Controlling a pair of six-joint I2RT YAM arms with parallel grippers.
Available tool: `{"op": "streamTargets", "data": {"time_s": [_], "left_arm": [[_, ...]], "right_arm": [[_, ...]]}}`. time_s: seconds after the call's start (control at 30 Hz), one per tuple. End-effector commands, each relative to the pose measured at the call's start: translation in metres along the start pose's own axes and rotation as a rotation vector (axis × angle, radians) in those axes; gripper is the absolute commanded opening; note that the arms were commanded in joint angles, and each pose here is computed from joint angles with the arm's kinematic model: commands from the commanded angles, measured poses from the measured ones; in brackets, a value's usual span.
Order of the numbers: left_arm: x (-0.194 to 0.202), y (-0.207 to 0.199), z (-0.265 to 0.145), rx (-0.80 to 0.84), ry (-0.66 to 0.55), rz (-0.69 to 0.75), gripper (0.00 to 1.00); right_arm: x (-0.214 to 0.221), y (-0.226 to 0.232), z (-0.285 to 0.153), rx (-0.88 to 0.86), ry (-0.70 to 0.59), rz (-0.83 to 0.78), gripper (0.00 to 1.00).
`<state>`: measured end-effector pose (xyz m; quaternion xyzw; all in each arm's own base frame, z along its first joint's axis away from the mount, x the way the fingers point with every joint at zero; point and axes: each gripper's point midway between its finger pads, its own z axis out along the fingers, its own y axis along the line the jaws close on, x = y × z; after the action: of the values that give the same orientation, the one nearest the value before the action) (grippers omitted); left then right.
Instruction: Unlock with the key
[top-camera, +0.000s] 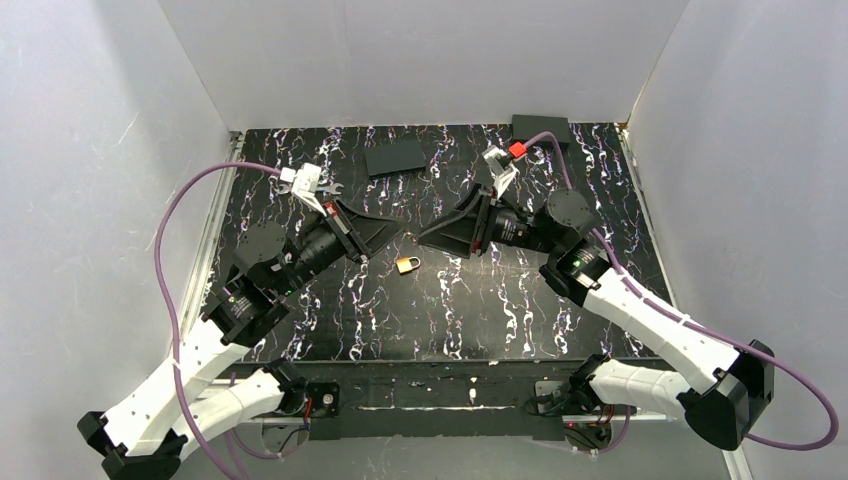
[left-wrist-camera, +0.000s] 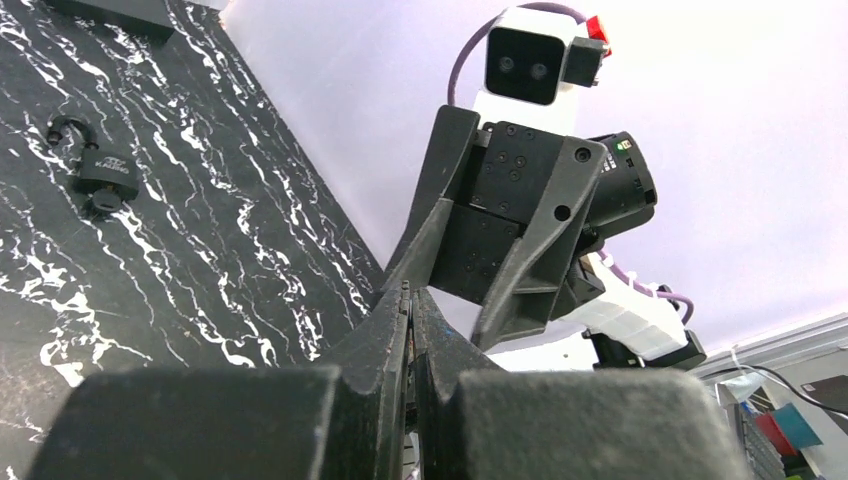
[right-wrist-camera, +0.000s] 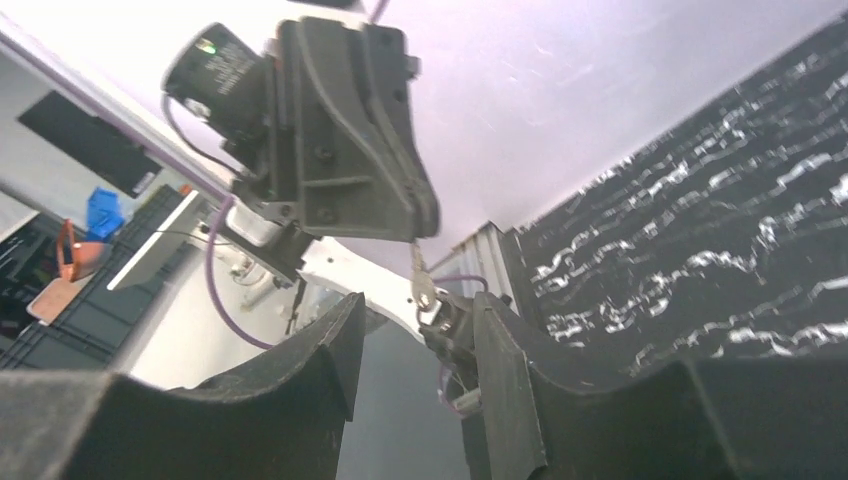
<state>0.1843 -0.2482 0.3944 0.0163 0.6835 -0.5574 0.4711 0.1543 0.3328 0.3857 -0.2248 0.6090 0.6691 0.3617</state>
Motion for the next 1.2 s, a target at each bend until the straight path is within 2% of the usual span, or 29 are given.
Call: {"op": "streamTargets", "data": {"time_s": [0.0,0.27,0.5,0.6,1.17], "left_arm": [[-0.004,-0.010,0.003,0.046,-0.014,-0.008,0.00],[-0.003,-0.009,0.006,0.047,-0.013,-0.026,0.00],[-0.006,-0.013,0.003,0.061,-0.022,-0.020,0.00],[-0.007,-0.015,0.001,0.067,-0.025,-0.016,0.00],[-0.008,-0.011,0.003,0.058,-0.043,-0.017,0.00]], "right_arm": [[-0.024,0.044,-0.003,-0.168,-0.082,-0.036,0.52],[-0.025,0.040,0.000,-0.156,-0.082,-0.020,0.54],[-0.024,0.027,0.002,-0.095,-0.089,-0.023,0.64],[-0.024,0.025,0.003,-0.088,-0.086,-0.021,0.66],[-0.012,0.037,0.014,-0.142,-0.025,-0.019,0.50]]}}
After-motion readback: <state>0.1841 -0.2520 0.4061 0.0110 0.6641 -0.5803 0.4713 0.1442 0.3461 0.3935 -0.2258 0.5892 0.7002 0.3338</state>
